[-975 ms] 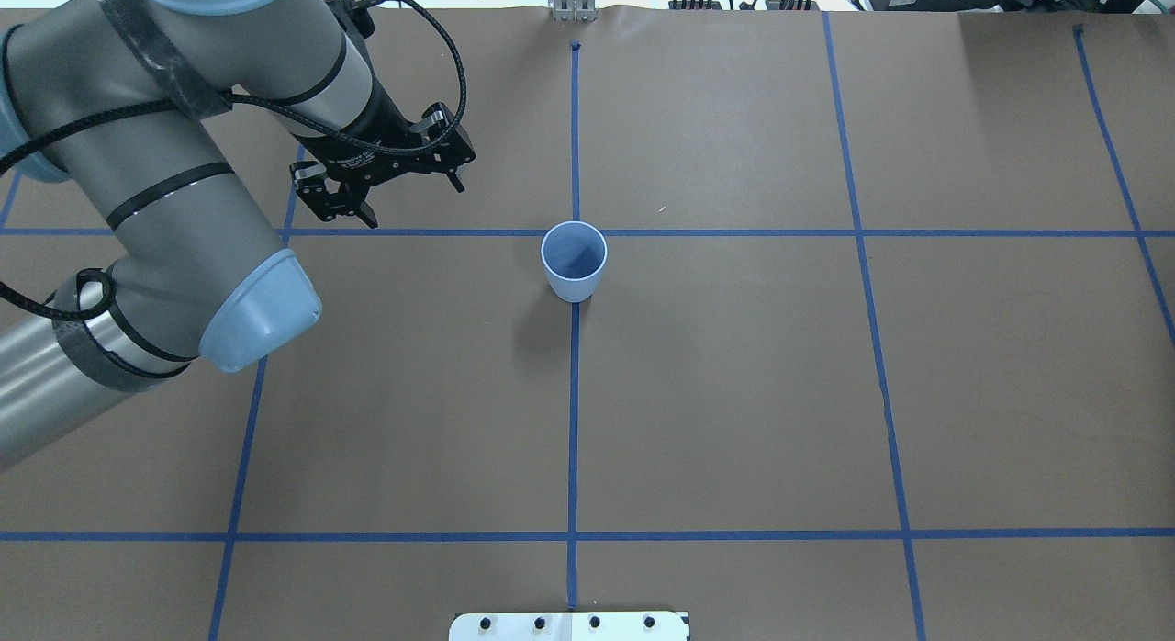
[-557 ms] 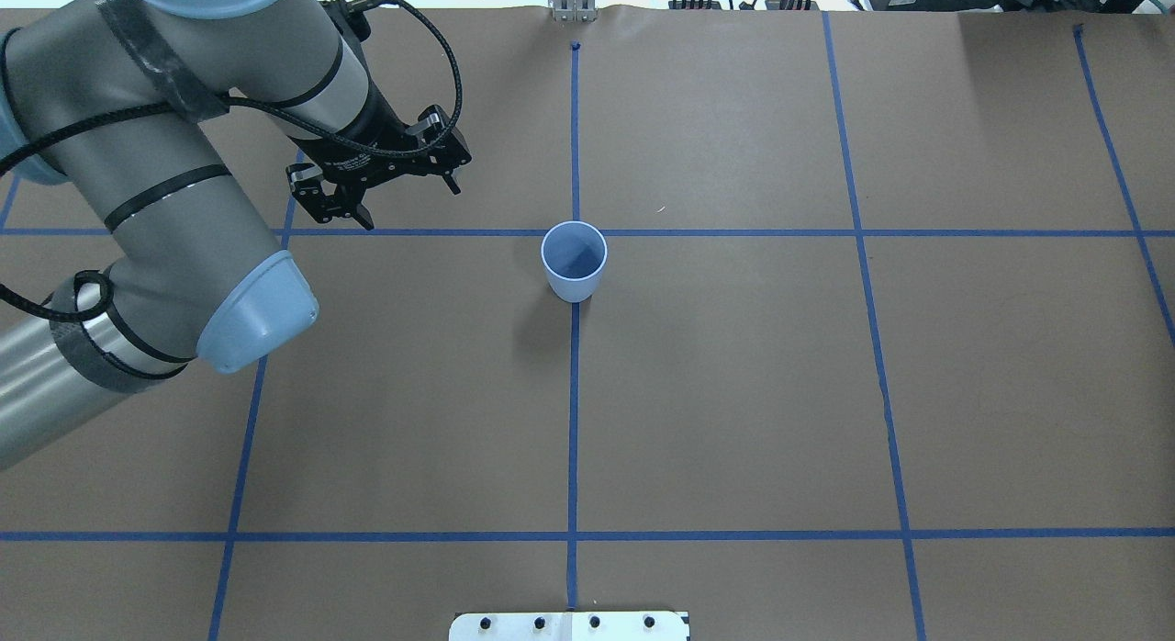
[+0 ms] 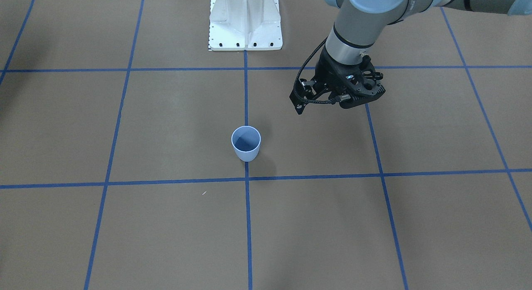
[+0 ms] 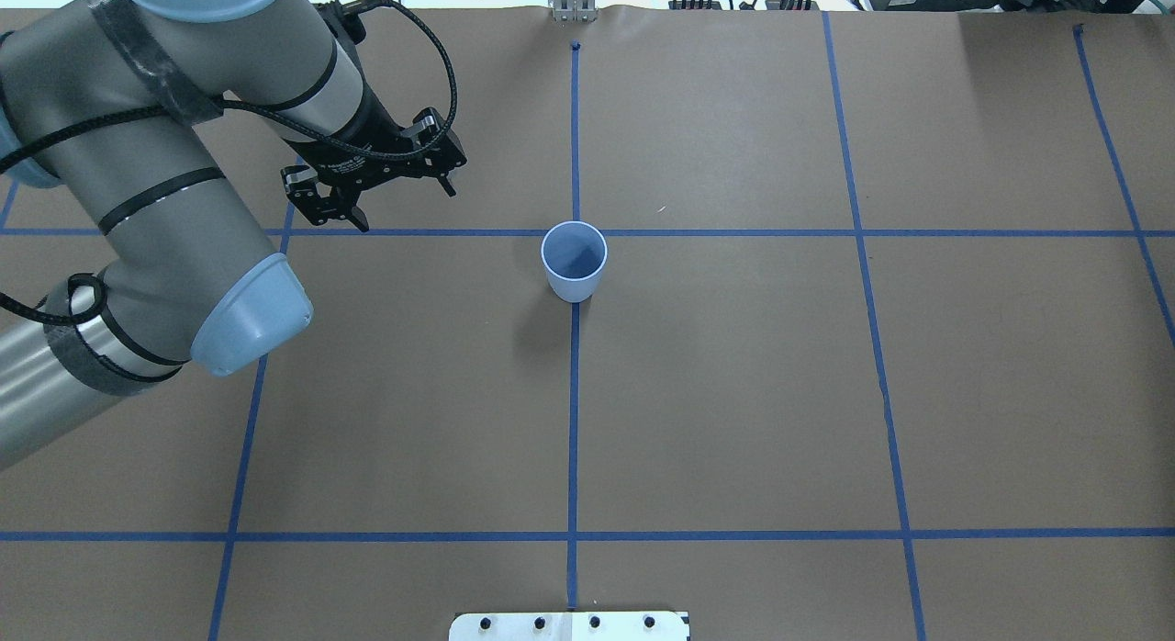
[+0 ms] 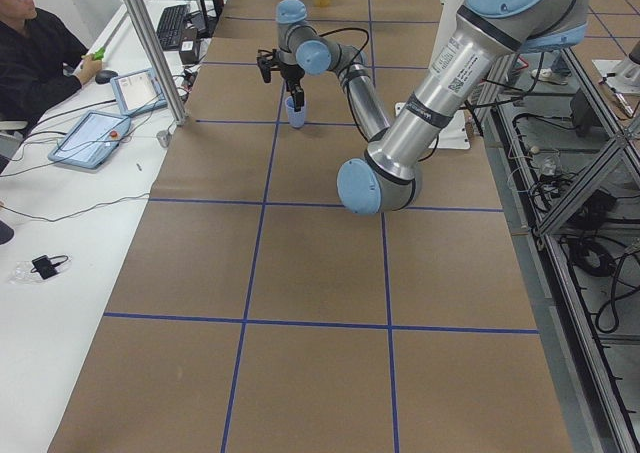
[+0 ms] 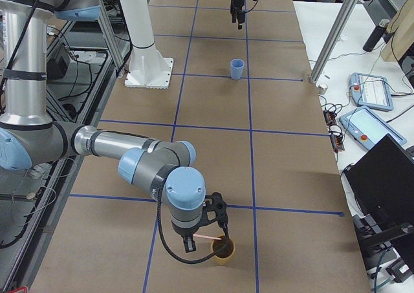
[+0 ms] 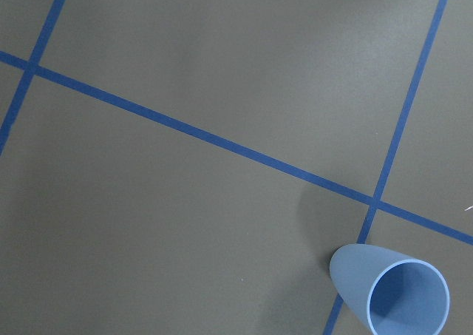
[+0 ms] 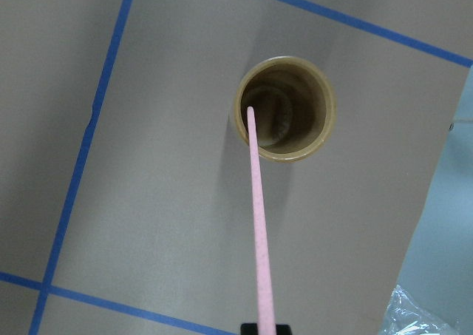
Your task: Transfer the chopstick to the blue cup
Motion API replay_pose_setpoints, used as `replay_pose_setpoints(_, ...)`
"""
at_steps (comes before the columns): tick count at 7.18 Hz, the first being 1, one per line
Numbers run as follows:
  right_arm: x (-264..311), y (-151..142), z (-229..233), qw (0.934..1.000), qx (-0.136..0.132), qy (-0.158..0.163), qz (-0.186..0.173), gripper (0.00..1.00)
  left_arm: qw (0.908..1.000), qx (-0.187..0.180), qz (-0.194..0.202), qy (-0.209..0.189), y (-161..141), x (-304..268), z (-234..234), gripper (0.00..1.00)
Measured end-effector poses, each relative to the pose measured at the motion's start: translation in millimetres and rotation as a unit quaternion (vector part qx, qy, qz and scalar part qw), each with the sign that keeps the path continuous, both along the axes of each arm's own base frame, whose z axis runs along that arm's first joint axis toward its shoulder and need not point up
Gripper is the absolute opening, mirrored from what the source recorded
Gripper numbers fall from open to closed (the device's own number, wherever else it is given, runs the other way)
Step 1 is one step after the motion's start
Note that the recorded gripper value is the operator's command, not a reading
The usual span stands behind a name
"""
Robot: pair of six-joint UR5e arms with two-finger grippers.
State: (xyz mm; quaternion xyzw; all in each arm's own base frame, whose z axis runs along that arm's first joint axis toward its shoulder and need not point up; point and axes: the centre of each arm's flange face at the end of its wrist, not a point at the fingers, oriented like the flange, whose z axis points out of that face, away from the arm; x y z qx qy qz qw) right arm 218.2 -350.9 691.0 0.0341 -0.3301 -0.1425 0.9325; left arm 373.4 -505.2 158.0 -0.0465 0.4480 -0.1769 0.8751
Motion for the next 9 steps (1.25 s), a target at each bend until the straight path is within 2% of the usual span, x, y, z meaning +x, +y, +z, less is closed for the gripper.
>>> replay_pose_setpoints(2,30.8,2.5,-47.1,0.9995,0.015,0.007,0.028,0.0,1.0,0.001,0.002,-0.002,2.9,-2.5,6.4,0.98)
replay_pose_setpoints(3,53.7,-9.6,-80.2,0.9987,0.019,0.007,0.046,0.0,0.9999,0.009,0.008,-0.003,5.6,-6.2,11.3,0.98)
replay_pose_setpoints(5,71.7,-71.9,-166.1,0.9976,0.024,-0.014,0.063,0.0,0.9985,0.047,0.027,-0.01,6.1,-25.5,23.8,0.98)
replay_pose_setpoints(6,57.1,-106.9,-206.5,0.9956,0.017,-0.03,0.087,0.0,0.9977,0.059,0.028,-0.017,-0.9,-38.4,31.4,0.98)
replay_pose_setpoints(7,29.5,-143.1,-245.3,0.9928,0.001,-0.043,0.112,0.0,0.9968,0.07,0.031,-0.024,-8.1,-50.5,40.6,0.98)
replay_pose_setpoints(9,-58.5,-211.0,-323.8,0.9882,-0.034,-0.058,0.138,0.0,0.9948,0.09,0.036,-0.032,-17.0,-67.5,48.9,0.98)
